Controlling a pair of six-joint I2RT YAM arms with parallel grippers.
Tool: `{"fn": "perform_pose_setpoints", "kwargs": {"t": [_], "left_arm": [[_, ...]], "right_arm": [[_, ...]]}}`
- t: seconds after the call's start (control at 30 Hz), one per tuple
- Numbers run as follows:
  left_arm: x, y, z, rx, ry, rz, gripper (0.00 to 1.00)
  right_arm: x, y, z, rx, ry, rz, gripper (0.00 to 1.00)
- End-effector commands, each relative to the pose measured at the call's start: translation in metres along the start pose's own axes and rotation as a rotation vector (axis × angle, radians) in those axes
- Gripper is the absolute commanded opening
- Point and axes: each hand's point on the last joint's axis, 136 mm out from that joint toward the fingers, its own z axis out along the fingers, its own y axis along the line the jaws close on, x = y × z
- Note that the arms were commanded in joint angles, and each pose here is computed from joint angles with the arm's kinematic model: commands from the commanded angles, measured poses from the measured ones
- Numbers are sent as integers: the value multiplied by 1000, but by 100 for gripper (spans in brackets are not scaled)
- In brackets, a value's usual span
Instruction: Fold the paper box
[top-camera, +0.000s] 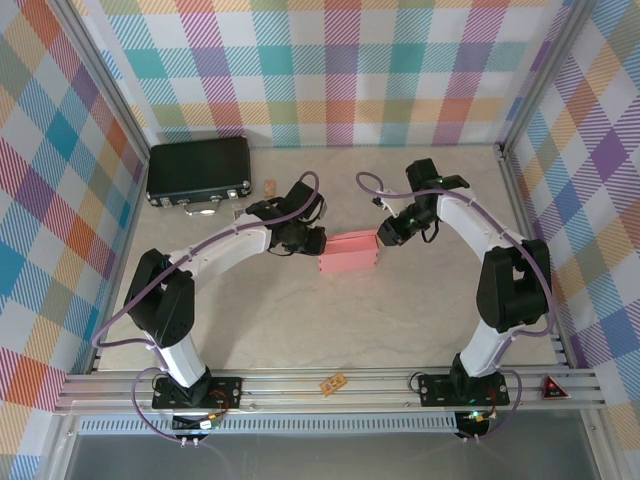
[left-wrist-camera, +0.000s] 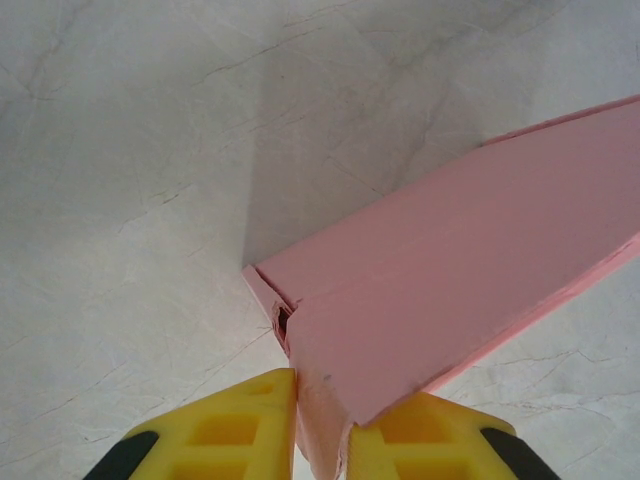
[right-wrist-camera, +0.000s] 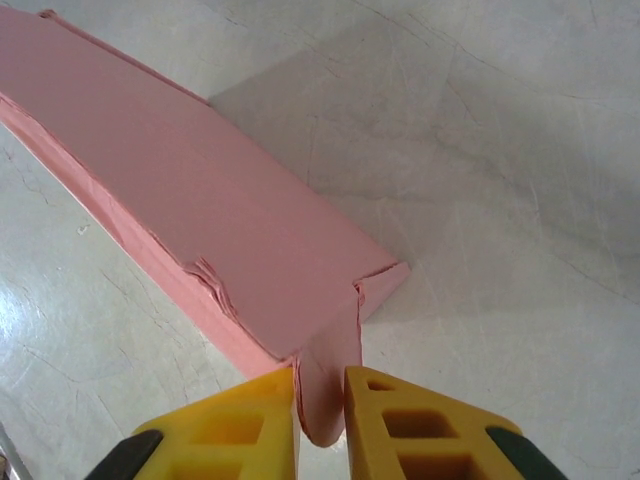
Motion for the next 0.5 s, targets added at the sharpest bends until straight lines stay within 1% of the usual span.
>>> {"fn": "perform_pose_setpoints", "kwargs": {"t": [0.0,0.3,0.47], "left_arm": [[-6,-4,-3,18,-10,-14,19],[-8,-5,-6,19,-15,-16,19],[-8,-6,-6,25,-14,-16,19]], "right_arm": [[2,11,-8,-14,0,10,20],[2,19,-10,-36,5,23,18],[-1,24,-11,-46,0,26,19]]}}
